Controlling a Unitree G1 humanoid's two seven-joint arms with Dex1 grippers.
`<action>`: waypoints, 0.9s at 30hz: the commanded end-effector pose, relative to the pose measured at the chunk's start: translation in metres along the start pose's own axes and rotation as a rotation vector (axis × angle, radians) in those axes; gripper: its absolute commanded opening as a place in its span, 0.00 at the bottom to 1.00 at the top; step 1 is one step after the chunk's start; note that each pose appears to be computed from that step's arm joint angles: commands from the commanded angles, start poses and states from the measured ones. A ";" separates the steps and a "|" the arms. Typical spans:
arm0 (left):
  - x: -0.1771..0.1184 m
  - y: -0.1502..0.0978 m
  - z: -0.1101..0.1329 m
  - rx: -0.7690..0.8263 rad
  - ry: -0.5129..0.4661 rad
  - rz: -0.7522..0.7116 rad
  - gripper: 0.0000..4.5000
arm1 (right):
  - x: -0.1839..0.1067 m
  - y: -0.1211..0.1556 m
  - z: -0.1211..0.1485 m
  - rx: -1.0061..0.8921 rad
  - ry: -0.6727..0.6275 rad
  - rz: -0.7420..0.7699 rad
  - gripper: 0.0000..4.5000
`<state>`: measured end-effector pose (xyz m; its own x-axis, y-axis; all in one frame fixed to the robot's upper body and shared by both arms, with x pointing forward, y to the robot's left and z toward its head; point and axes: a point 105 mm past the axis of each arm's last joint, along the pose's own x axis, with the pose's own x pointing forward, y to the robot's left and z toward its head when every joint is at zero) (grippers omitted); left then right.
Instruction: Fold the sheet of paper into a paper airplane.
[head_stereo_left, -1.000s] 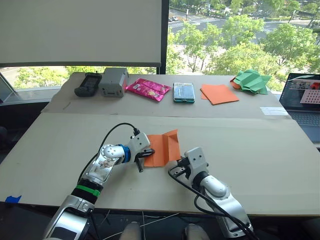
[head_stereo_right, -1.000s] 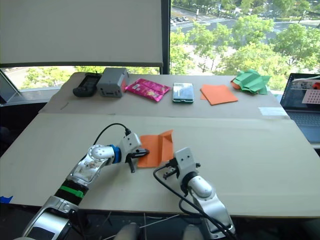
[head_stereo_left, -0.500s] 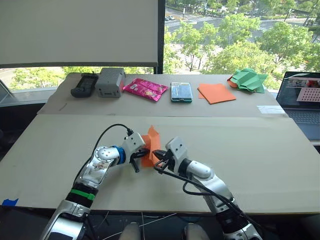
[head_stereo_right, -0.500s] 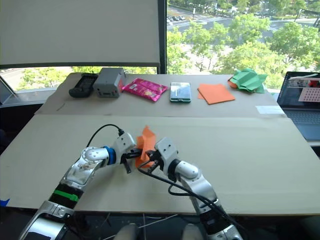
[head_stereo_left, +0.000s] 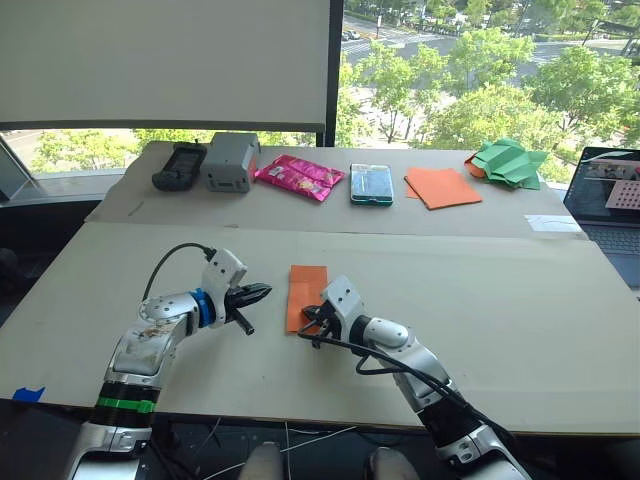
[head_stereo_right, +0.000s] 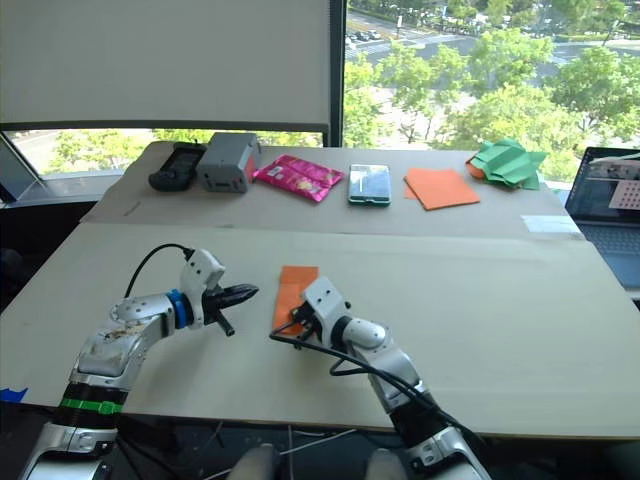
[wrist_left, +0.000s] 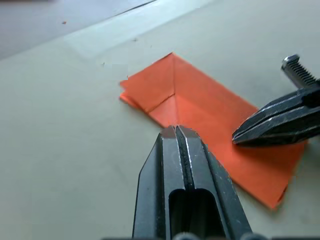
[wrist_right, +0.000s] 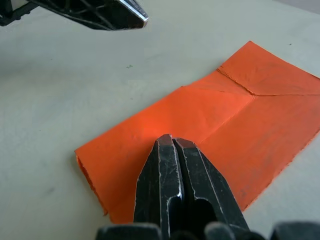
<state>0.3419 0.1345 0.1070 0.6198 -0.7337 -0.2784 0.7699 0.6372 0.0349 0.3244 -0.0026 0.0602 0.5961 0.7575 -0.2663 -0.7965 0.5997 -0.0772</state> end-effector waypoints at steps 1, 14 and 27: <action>0.017 -0.006 0.003 0.004 -0.008 -0.057 0.00 | 0.000 0.000 -0.002 0.001 0.023 0.005 0.01; 0.032 -0.007 -0.059 0.085 0.220 -0.078 0.00 | -0.006 -0.022 0.018 0.006 -0.025 -0.071 0.01; 0.030 -0.012 -0.059 0.117 0.217 -0.085 0.00 | 0.010 -0.057 -0.007 0.012 0.097 -0.157 0.01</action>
<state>0.3499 0.1154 0.0594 0.5404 -0.7316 -0.4157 0.8313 0.5406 0.1292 0.3703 -0.0248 0.0639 0.6865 0.6558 -0.3140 -0.7126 0.6927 -0.1113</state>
